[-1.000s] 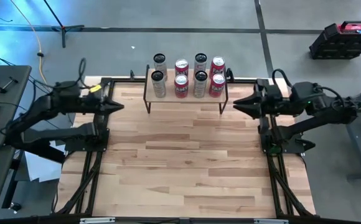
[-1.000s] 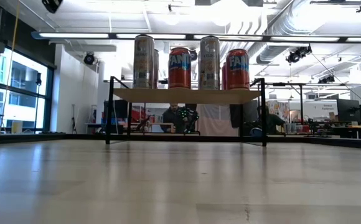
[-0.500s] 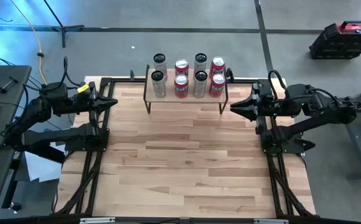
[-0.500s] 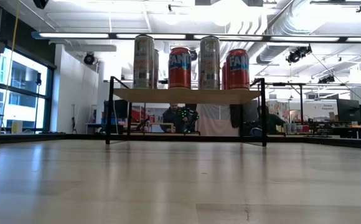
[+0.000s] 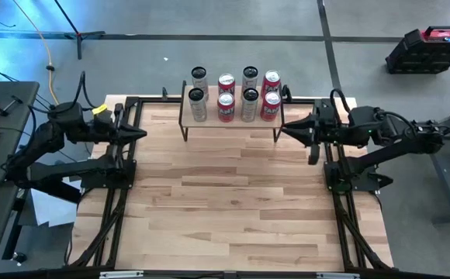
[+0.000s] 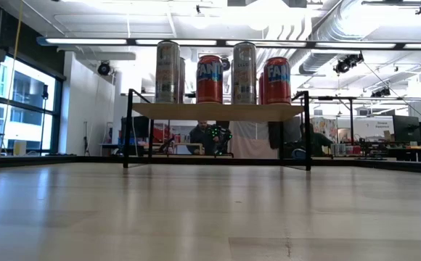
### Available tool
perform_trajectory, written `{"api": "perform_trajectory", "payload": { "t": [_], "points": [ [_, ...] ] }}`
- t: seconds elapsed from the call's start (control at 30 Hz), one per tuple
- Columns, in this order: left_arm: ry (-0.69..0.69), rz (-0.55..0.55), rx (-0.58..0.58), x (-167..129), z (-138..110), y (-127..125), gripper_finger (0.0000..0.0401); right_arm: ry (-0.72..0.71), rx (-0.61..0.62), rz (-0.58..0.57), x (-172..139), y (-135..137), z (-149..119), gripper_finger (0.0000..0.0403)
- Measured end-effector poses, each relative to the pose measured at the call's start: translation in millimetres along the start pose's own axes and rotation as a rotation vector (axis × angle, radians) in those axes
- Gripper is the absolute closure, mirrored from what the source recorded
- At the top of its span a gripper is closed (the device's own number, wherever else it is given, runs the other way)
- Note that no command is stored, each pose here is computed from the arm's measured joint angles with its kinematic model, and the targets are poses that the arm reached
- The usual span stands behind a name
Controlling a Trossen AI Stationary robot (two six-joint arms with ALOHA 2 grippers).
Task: Place canned beverage on shelf
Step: Return to Home Position
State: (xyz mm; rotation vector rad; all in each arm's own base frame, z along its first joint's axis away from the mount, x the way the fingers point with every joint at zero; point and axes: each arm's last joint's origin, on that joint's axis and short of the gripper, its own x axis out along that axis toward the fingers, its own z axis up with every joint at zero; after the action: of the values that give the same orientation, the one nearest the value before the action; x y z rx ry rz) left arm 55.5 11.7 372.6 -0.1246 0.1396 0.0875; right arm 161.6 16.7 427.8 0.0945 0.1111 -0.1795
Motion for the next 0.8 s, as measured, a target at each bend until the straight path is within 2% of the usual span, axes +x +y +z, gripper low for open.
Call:
{"api": "perform_trajectory", "payload": {
  "t": [0.07, 0.2, 0.37, 0.53, 0.63, 0.73, 0.8],
  "points": [
    [-0.004, -0.003, 0.011, 1.2, -2.2, 0.4, 0.0394, 0.000, 0.001, -0.002, 0.0, -0.1, 0.0, 0.0350],
    [-0.086, -0.047, 0.059, 0.0, -2.5, -1.0, 0.0393, -0.003, -0.077, 0.040, 0.2, 1.4, 0.5, 0.0350],
    [-0.188, -0.061, 0.089, -0.1, -7.1, -0.9, 0.0393, -0.002, -0.078, 0.052, 0.9, 1.9, 0.4, 0.0350],
    [-0.270, -0.004, 0.100, 3.9, -15.5, 2.7, 0.0393, -0.034, -0.065, 0.089, 1.6, 3.5, 3.7, 0.0350],
    [-0.295, 0.049, 0.096, 7.9, -21.2, 5.8, 0.0393, -0.112, -0.113, 0.202, -2.6, 4.7, 11.6, 0.0350],
    [-0.314, 0.076, 0.098, 13.9, -27.0, 8.7, 0.0393, -0.167, -0.179, 0.407, -13.0, 5.6, 16.3, 0.0350],
    [-0.323, 0.084, 0.097, 16.8, -29.5, 9.9, 0.0393, -0.174, -0.192, 0.501, -18.2, 5.1, 16.8, 0.0350]
  ]
}}
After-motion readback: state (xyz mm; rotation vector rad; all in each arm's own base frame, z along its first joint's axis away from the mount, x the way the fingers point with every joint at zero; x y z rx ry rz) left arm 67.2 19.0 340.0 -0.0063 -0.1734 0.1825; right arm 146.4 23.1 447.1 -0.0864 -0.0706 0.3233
